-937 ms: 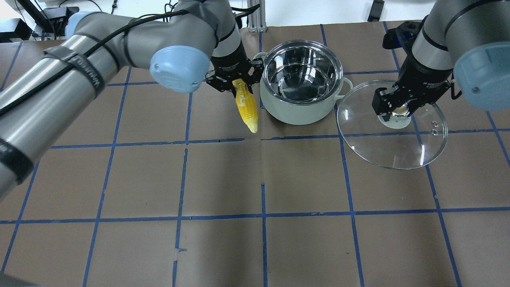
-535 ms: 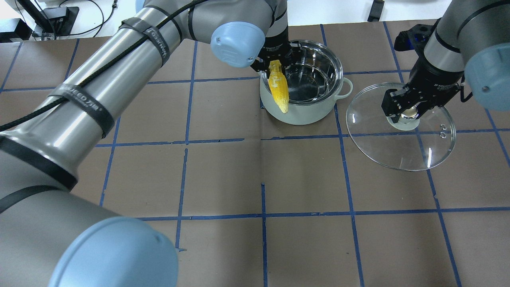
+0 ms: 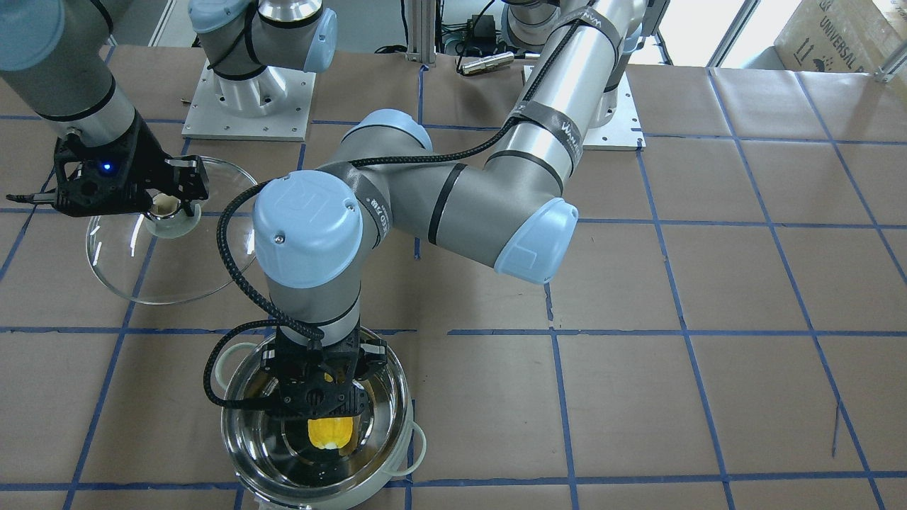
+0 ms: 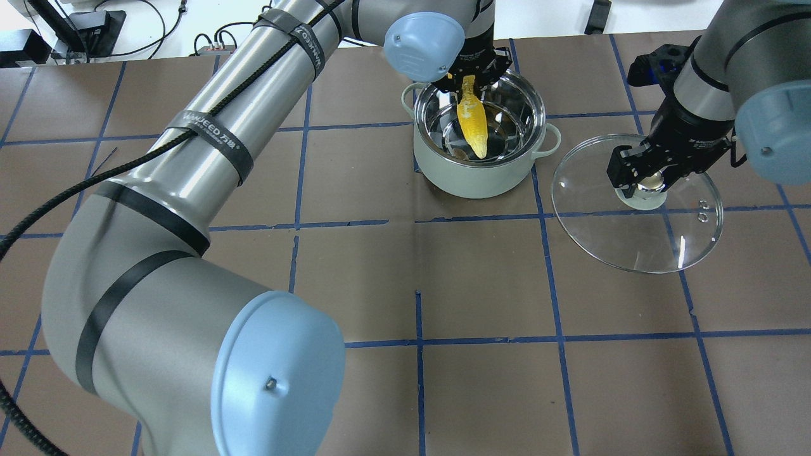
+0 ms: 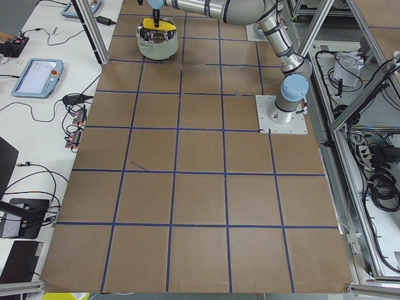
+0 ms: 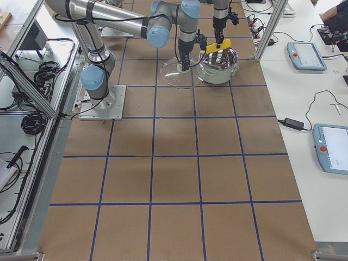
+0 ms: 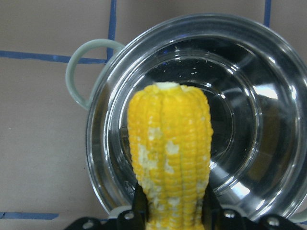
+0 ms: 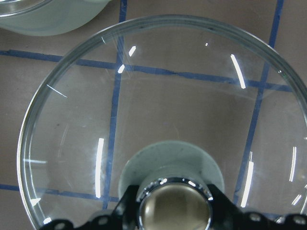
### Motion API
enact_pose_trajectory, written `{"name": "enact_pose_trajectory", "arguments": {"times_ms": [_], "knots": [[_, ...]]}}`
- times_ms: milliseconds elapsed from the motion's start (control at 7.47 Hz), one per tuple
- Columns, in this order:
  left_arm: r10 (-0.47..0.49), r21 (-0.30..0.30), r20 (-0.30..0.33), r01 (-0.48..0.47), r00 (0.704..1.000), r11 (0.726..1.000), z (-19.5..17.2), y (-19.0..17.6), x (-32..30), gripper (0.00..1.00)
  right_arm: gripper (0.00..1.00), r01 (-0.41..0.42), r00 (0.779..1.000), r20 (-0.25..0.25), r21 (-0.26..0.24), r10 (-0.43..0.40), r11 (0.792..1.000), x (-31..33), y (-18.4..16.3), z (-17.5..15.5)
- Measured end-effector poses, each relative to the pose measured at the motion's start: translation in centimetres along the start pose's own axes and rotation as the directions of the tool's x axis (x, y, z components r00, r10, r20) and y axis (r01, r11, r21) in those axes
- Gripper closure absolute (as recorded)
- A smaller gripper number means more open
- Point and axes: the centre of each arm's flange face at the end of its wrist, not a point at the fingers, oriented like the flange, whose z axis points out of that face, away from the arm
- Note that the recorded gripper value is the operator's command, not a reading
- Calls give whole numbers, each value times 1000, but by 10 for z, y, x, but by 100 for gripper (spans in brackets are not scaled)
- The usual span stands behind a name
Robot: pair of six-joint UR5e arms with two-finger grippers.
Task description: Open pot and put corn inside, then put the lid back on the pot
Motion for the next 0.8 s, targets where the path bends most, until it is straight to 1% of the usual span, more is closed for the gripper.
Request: {"name": "enact_pose_trajectory", "arguments": {"times_ms": [402, 803], "knots": [[3, 15, 20, -3, 1000, 1000, 1, -6, 0, 0, 69, -1, 1000, 0, 1, 1, 1000, 0, 0, 1], [19, -37, 53, -17, 998, 999, -9, -1, -14, 0, 68, -1, 1000, 0, 1, 1, 1000, 0, 0, 0]]}}
